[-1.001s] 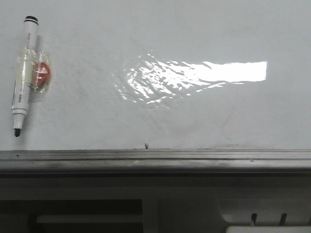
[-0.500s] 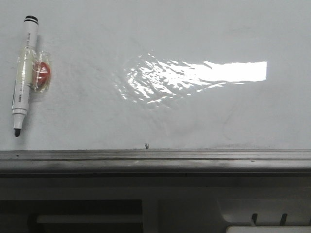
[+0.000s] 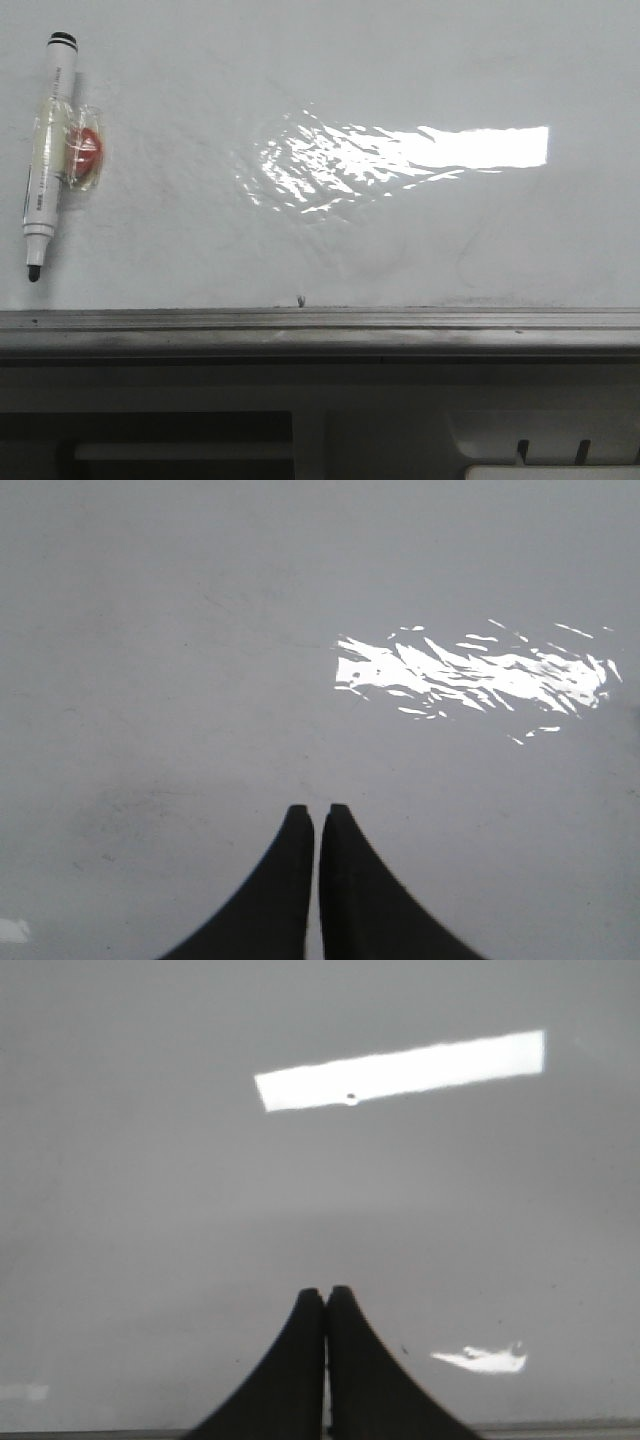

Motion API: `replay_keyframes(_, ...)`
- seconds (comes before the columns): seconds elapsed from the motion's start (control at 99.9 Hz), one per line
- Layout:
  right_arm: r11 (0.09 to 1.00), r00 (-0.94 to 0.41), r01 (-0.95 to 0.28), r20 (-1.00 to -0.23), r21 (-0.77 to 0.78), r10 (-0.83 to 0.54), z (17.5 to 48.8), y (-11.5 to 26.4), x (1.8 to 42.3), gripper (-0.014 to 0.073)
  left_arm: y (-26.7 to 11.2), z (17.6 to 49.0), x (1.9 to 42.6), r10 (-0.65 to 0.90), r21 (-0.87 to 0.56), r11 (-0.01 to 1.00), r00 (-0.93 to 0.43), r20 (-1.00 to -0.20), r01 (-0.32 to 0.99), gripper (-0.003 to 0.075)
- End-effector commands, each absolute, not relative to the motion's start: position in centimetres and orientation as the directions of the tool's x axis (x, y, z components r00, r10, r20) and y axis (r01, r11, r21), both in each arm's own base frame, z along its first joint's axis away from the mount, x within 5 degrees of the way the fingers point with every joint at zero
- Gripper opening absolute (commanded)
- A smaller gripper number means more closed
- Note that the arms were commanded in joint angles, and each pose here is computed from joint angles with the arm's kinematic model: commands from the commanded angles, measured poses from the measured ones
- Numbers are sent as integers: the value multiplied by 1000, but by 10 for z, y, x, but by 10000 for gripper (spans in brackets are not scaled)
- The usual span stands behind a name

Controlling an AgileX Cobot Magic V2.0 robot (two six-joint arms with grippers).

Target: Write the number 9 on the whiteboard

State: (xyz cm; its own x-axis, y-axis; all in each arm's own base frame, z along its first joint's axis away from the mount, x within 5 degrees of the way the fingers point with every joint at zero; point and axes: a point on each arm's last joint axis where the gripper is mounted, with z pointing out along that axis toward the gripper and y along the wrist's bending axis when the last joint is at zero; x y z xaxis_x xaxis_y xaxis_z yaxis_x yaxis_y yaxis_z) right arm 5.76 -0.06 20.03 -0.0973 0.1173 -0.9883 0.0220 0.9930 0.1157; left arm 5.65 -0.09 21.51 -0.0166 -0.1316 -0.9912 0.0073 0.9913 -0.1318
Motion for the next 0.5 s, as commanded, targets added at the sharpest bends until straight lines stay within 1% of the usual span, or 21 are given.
replay_keyframes(0.0,986,-65,14,-984,166,167,223,0,62,-69,-1,243,59,-148,-148,989,37,-988,11,-20)
replay_keyframes(0.13,986,-140,26,-976,165,168,232,0,73,-69,-1,262,63,-145,-144,989,48,-988,12,-20)
replay_keyframes(0.3,986,-194,36,-966,164,168,238,0,86,-69,-1,270,68,-138,-138,990,36,-990,10,-11)
replay_keyframes(0.35,986,-210,39,-963,164,168,237,0,89,-69,0,270,69,-130,-130,991,35,-991,8,32)
replay_keyframes(0.37,986,-215,40,-962,164,168,237,0,89,-69,0,271,69,-127,-127,992,37,-991,8,62)
replay_keyframes(0.4,986,-220,41,-961,163,168,236,0,90,-69,0,271,69,-123,-123,992,41,-992,8,109)
replay_keyframes(0.45,986,-231,43,-958,163,169,235,0,92,-69,0,270,69,-123,-123,992,47,-991,8,220)
replay_keyframes(0.49,986,-239,44,-956,163,169,234,0,93,-69,0,270,70,-123,-123,992,50,-991,7,286)
